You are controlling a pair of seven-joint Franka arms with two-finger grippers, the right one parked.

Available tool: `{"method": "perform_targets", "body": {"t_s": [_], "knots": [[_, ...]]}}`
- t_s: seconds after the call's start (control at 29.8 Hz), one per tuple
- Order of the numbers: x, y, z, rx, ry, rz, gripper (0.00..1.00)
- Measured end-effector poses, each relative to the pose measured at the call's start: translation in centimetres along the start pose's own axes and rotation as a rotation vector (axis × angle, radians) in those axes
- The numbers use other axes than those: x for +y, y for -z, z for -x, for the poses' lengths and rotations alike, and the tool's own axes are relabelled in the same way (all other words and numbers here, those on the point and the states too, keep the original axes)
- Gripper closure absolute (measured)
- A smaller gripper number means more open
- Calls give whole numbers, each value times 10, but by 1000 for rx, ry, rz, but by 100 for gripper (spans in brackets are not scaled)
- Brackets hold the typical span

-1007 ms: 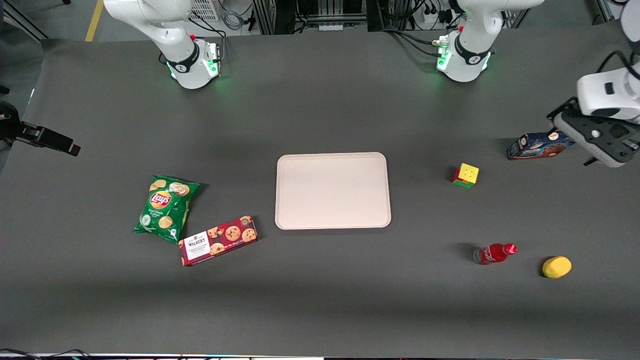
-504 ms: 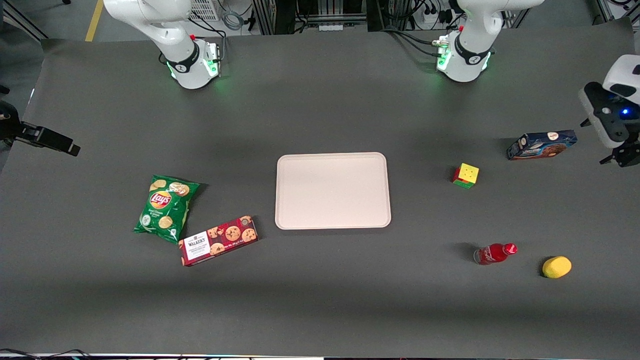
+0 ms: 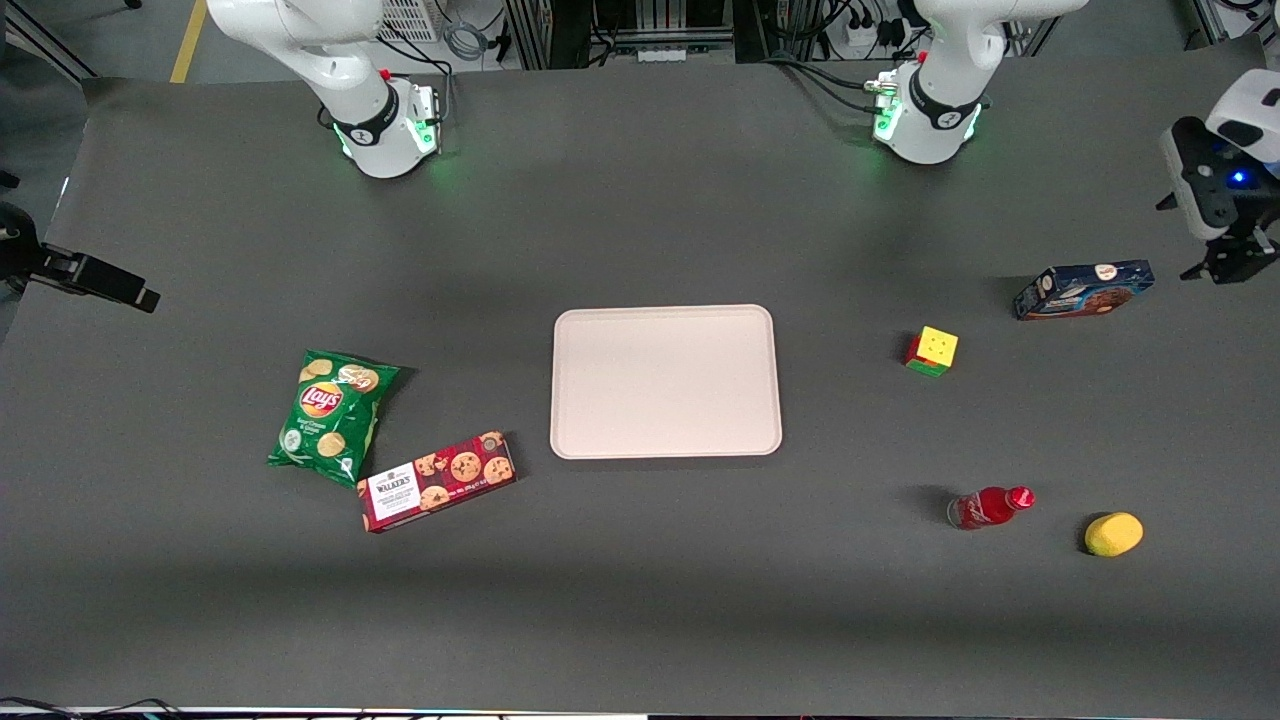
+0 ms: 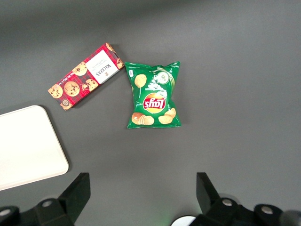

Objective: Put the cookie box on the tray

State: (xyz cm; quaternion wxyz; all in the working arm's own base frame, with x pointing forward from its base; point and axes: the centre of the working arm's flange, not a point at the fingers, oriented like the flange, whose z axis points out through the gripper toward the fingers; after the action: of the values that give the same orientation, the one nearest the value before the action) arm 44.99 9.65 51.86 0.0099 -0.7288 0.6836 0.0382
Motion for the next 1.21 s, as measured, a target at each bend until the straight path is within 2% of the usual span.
{"method": "perform_targets", "body": {"t_s": [0.3, 0.64, 0.81, 0.91, 1.21], "knots": [[43, -44, 35, 43, -35, -53, 0], [60, -94, 75, 22, -21, -108, 0], [66, -124, 83, 33, 5, -120, 0], [67, -147, 80, 35, 5, -110, 0], [56, -167, 79, 14, 2, -129, 0]]}}
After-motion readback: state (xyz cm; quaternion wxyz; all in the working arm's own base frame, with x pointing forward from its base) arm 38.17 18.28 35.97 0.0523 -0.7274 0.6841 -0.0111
